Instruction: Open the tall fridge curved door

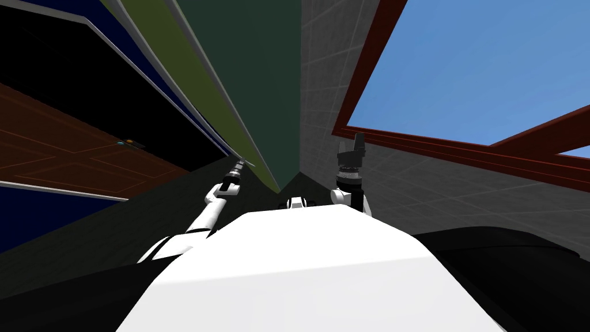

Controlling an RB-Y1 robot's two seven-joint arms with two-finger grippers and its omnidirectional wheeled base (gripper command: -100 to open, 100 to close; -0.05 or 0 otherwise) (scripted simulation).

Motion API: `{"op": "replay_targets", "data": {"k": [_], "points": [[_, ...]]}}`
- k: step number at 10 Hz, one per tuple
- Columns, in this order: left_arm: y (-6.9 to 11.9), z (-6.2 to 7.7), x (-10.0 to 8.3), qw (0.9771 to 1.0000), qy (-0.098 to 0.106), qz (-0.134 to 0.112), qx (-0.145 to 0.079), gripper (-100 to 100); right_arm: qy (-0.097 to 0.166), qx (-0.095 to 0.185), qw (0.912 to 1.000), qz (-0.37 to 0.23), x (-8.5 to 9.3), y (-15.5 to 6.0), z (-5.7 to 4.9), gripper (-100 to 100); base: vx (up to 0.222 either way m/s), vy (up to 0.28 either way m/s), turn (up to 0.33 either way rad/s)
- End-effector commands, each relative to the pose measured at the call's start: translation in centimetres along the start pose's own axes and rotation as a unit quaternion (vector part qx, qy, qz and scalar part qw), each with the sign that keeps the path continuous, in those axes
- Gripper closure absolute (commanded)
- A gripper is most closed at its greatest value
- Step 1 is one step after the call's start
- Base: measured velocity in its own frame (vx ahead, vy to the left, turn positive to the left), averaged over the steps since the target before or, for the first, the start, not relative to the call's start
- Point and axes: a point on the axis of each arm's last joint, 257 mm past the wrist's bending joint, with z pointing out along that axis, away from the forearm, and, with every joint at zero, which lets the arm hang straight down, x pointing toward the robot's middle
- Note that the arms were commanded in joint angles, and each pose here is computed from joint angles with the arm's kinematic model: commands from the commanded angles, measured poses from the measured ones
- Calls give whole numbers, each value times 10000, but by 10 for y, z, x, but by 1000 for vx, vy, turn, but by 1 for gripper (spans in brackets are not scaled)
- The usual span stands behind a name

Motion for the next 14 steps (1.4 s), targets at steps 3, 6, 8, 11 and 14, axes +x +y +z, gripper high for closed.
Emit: {"op": "replay_targets", "data": {"k": [3, 6, 8, 11, 14], "points": [[4, 3, -7, 10000, -2, 59, -65, 100, 0, 0, 10000, 0, 0, 0, 0, 0, -5, -7, 0], [-15, -1, 0, 9996, 151, 69, 208, 100, 1, 0, 10000, -2, 0, 0, 0, 0, -83, 208, -48], [-24, -4, 5, 9991, 235, 67, 342, 100, 1, 1, 10000, -2, 0, 0, 0, 0, -112, 246, -16], [-42, -10, 15, 9973, 416, 46, 603, 100, 2, 1, 10000, -3, 0, 0, 0, 0, -117, 363, -47], [-60, -18, 27, 9945, 612, 4, 855, 100, 1, 1, 10000, -3, 0, 0, 0, 0, -107, 302, -40]]}}
